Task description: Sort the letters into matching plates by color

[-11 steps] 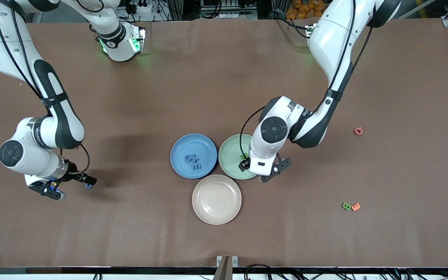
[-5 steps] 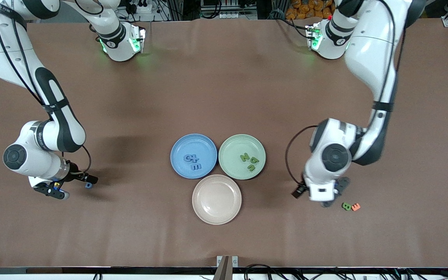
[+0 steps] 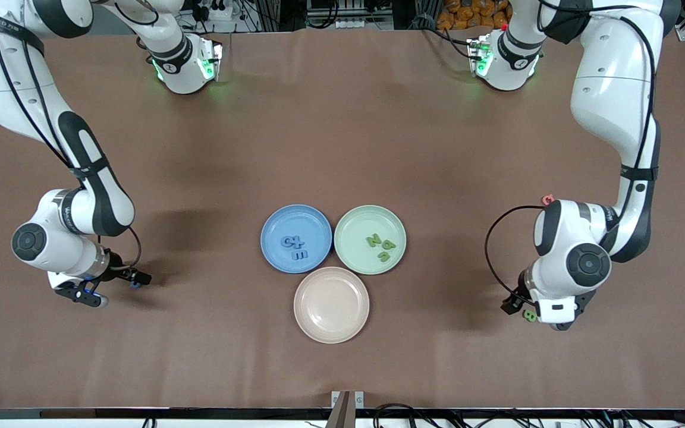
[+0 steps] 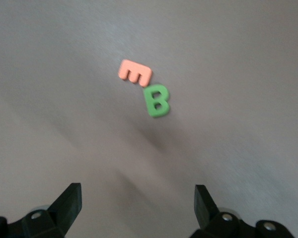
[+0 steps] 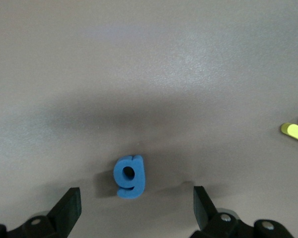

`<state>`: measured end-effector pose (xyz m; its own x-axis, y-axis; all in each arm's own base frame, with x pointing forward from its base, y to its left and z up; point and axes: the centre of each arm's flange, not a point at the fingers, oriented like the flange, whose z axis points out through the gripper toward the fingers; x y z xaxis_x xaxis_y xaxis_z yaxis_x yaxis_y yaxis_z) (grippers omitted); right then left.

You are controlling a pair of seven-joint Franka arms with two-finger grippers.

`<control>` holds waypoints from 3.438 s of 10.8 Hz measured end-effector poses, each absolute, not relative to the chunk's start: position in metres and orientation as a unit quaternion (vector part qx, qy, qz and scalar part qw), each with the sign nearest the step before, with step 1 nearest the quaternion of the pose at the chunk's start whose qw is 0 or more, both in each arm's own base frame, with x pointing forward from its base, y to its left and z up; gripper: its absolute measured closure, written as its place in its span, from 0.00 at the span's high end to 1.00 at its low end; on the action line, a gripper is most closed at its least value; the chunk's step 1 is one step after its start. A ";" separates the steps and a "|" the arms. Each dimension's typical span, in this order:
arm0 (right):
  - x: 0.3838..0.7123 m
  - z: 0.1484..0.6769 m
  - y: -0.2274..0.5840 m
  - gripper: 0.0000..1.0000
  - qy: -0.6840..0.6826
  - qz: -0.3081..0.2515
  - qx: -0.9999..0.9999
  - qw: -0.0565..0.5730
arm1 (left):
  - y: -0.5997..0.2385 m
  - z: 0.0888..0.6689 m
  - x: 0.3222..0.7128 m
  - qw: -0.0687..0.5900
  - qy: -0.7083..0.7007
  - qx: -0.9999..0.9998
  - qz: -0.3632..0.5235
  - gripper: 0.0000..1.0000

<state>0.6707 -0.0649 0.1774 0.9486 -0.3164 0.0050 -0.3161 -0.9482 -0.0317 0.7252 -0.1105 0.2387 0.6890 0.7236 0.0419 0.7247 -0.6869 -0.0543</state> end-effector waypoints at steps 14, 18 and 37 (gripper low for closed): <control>0.678 0.171 -0.061 0.36 0.144 -0.030 -0.989 0.011 | -0.059 0.195 0.745 0.002 -0.395 -0.916 -0.068 1.00; 0.678 0.171 -0.061 0.34 0.143 -0.030 -0.989 0.011 | -0.068 0.188 0.741 0.006 -0.449 -0.892 -0.054 1.00; 0.691 0.219 -0.015 0.27 0.103 -0.029 -0.994 0.003 | -0.059 0.170 0.745 0.014 -0.454 -0.889 -0.052 0.84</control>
<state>0.6909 -0.0146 0.2188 0.9769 -0.2058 0.0581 -0.2054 -0.9786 -0.0116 0.7449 -0.0594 0.1703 0.5821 0.8063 0.1054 0.8091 -0.5871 0.0232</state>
